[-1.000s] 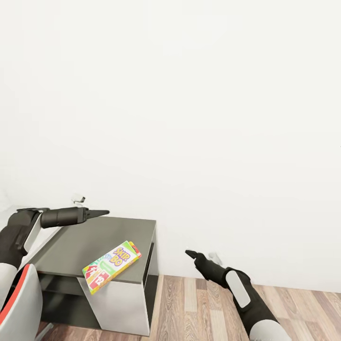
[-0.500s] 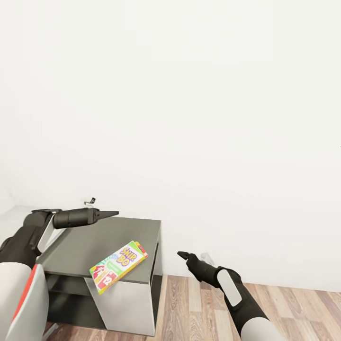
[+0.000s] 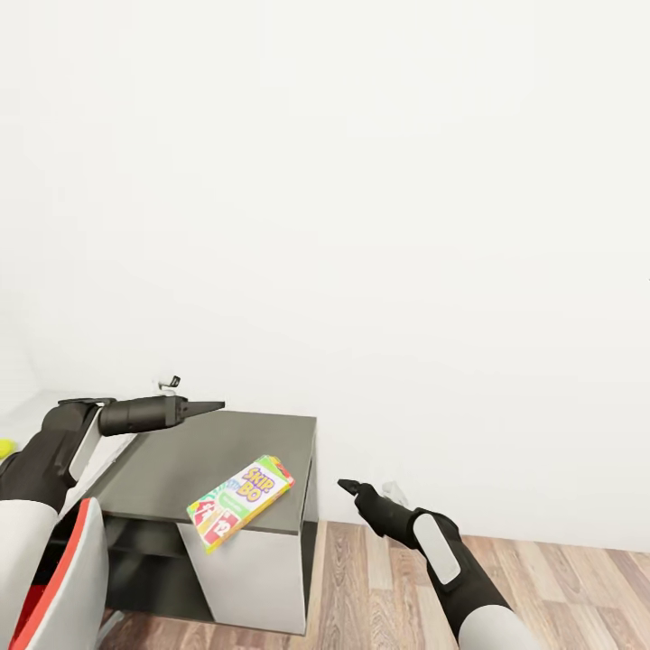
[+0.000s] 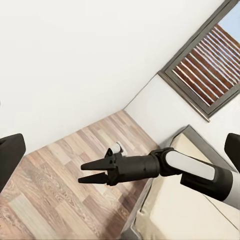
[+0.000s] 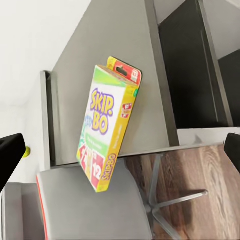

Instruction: Put all the toys in the child's room - the three board games (two on the bed and one on the table), the two jigsaw puzzles on the table, and the tennis ball on the table - inside the toy box on the table in the child's room.

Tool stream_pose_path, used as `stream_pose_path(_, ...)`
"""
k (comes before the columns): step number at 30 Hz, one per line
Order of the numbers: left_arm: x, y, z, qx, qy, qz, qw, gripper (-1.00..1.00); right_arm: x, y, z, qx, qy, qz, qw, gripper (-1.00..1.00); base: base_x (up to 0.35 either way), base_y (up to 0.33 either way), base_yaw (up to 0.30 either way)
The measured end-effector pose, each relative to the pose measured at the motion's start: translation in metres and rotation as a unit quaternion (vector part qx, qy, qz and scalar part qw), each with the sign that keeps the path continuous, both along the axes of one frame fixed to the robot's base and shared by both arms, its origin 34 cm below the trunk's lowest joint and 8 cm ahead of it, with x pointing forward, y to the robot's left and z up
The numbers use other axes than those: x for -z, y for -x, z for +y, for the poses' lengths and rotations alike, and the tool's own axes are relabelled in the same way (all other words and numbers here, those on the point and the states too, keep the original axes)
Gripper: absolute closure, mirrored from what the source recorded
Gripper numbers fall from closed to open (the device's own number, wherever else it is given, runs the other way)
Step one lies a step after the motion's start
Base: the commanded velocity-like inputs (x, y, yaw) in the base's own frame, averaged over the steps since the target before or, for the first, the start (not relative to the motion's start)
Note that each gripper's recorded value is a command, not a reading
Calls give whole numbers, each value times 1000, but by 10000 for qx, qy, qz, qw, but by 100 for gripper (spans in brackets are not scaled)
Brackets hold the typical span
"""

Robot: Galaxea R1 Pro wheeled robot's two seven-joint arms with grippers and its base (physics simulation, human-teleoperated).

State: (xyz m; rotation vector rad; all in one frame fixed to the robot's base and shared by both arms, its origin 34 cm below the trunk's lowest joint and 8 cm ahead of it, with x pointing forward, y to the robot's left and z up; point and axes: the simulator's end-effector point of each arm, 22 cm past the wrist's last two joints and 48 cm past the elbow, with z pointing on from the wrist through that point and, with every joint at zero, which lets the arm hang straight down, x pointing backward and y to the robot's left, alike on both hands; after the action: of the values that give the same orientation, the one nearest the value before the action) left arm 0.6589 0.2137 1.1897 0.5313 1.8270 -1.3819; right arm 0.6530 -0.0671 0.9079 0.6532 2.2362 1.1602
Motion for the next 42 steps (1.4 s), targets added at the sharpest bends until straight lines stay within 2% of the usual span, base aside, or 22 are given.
stream_pose_path(9, -1, 2, -1, 42, 25, -7, 10000, -100, -1, 0, 0, 0, -3, -10, 10000, -100, 0, 66, 0)
stream_pose_path(18, -8, 10, -5, 254, 183, -42, 9995, -100, -1, 0, 1, 1, -18, -8, 10000, -100, 0, 101, 0)
stream_pose_path(24, -10, 14, -12, 361, 253, -9, 9990, -100, -3, 4, 19, -77, -129, 38, 9999, -100, 0, 6, 0)
stream_pose_path(30, -18, 18, -29, 502, 390, 103, 9979, -100, 14, 15, 22, -101, -123, 266, 9995, -100, 0, 0, 0)
stream_pose_path(34, -32, 31, -39, 615, 363, 144, 9973, -100, 21, 19, 23, -110, -124, 356, 9992, -100, 0, 0, 0)
stream_pose_path(38, -37, 50, -49, 745, 291, 113, 9967, -100, 26, 15, 20, -14, -70, 317, 9995, -100, 0, 0, 0)
stream_pose_path(42, -37, 53, -53, 788, 297, 83, 9964, -100, 31, 10, 16, 64, 28, 265, 9996, -100, 0, 0, 0)
